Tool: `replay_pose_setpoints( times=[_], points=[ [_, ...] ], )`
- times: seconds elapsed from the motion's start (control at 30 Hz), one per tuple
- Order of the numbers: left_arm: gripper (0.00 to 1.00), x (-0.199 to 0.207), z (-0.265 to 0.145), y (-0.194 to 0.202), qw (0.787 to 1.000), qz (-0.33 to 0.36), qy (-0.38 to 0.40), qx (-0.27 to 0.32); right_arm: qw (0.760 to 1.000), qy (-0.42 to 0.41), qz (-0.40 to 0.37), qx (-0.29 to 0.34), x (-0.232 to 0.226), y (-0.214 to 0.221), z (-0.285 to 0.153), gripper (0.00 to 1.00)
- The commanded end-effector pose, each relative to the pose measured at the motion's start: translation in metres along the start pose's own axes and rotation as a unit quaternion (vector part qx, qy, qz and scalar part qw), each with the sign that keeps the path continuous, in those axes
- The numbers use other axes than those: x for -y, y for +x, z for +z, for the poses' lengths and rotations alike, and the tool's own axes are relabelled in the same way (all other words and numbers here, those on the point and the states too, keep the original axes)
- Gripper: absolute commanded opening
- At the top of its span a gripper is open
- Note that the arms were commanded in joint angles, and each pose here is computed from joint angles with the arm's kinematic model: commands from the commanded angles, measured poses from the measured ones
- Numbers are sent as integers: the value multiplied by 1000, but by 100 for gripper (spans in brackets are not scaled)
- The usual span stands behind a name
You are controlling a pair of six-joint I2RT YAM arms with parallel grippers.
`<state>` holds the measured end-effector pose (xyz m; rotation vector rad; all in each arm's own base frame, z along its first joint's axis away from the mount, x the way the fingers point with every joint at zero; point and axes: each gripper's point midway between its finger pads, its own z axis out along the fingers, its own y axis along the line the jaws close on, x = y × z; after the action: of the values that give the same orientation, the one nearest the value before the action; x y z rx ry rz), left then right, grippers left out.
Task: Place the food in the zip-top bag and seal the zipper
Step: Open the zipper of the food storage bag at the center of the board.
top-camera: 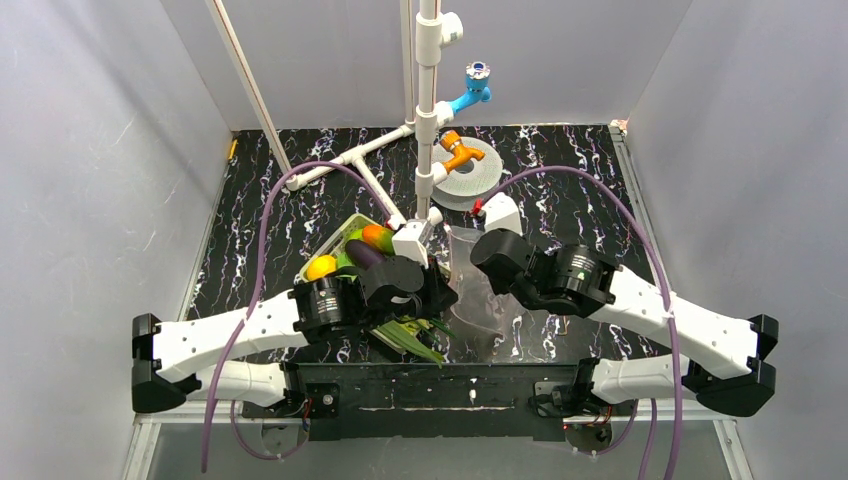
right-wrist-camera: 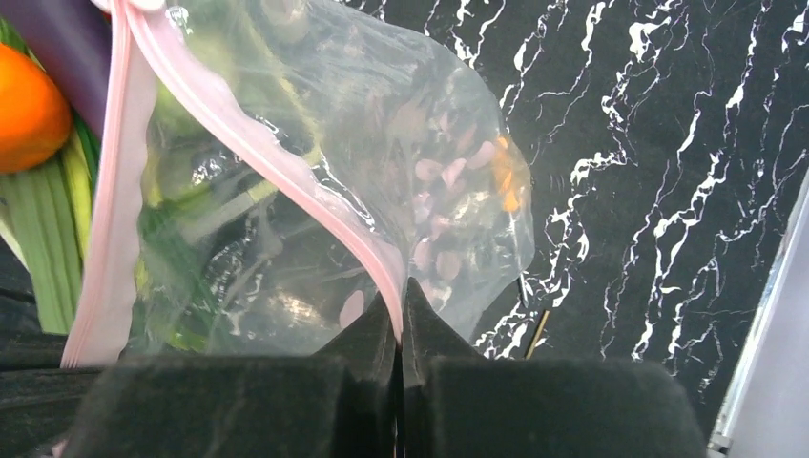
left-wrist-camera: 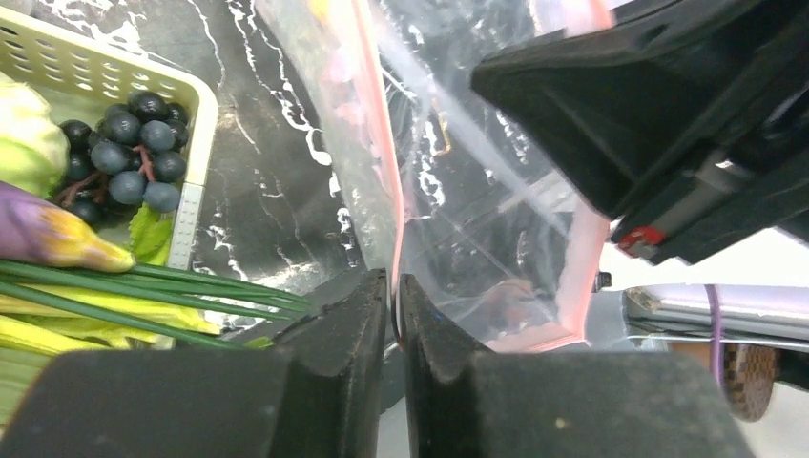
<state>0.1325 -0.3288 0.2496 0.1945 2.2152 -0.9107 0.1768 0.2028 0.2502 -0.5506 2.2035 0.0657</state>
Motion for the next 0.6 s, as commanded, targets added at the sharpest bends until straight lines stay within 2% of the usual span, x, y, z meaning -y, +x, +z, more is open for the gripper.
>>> replay_pose_setpoints(
  times=[0.0,0.03,0.07,0.1,0.2,0.43,0.57],
  points=[
    [26,-7,-12,-9,1000,5,-10,-5,996,-2,67,56,7,-20,-12,1],
    [42,-10,-15,-10,1000,8,-13,-6,996,-1,73,59,8,-20,-12,1],
    [53,-14,-18,-11,1000,10,-17,-4,995,3,76,59,9,-20,-12,1],
    [61,-20,-22,-12,1000,11,-26,-3,995,10,75,58,11,-19,-11,1],
    [75,-42,-40,-14,998,15,-55,7,996,25,67,51,15,-16,-9,1],
    [80,-100,-73,3,994,2,-112,10,996,23,64,50,15,-13,-8,1],
    [76,-134,-88,11,983,27,-184,-6,997,18,59,52,14,-12,-7,1]
  ],
)
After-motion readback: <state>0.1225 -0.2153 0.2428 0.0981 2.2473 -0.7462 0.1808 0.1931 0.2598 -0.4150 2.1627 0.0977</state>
